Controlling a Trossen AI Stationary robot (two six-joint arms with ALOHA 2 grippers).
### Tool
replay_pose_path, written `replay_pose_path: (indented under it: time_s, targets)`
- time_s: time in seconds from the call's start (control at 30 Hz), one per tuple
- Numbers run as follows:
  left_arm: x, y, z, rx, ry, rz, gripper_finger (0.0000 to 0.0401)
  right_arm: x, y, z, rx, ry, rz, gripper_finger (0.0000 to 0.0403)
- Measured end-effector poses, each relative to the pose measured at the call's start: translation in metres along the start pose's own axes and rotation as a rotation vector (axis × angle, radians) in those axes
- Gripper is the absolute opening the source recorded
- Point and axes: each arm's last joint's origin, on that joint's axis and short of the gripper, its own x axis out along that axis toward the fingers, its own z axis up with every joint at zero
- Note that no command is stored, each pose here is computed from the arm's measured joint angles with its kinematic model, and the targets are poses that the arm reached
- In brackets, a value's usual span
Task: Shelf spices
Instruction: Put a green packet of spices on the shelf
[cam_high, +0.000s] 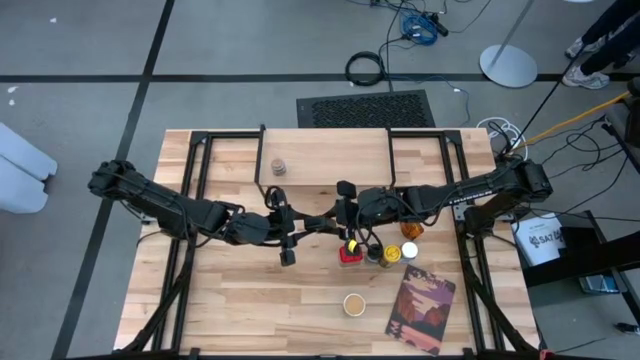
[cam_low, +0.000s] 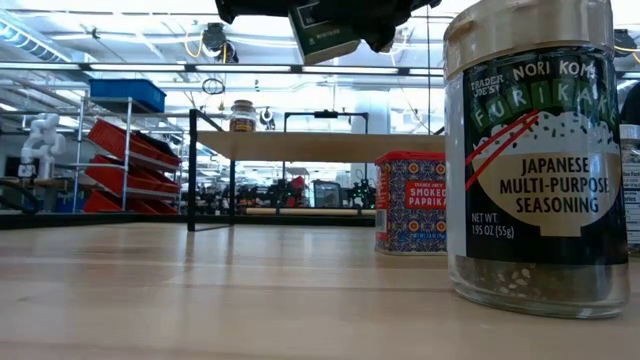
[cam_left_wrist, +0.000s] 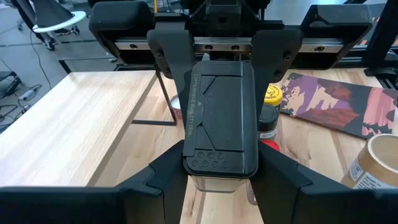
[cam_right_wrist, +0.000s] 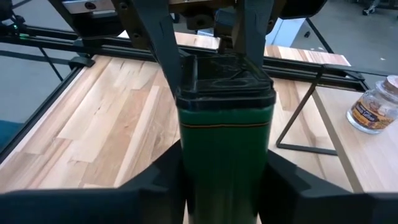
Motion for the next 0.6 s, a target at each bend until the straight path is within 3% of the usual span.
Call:
replay_pose_path:
  time_s: [0.37, 0.6]
  targets:
    - [-0.011, 0.006, 0.007, -0.018, -0.035, 0.002, 0.0163, 0.0, -0.001, 0.005, -0.01, -0.054, -0.005, 0.0127]
    - [-0.031, 0.013, 0.019, -0.045, -0.099, 0.017, 0.0231, 0.0, -0.002, 0.007, -0.021, -0.076, -0.012, 0.0127]
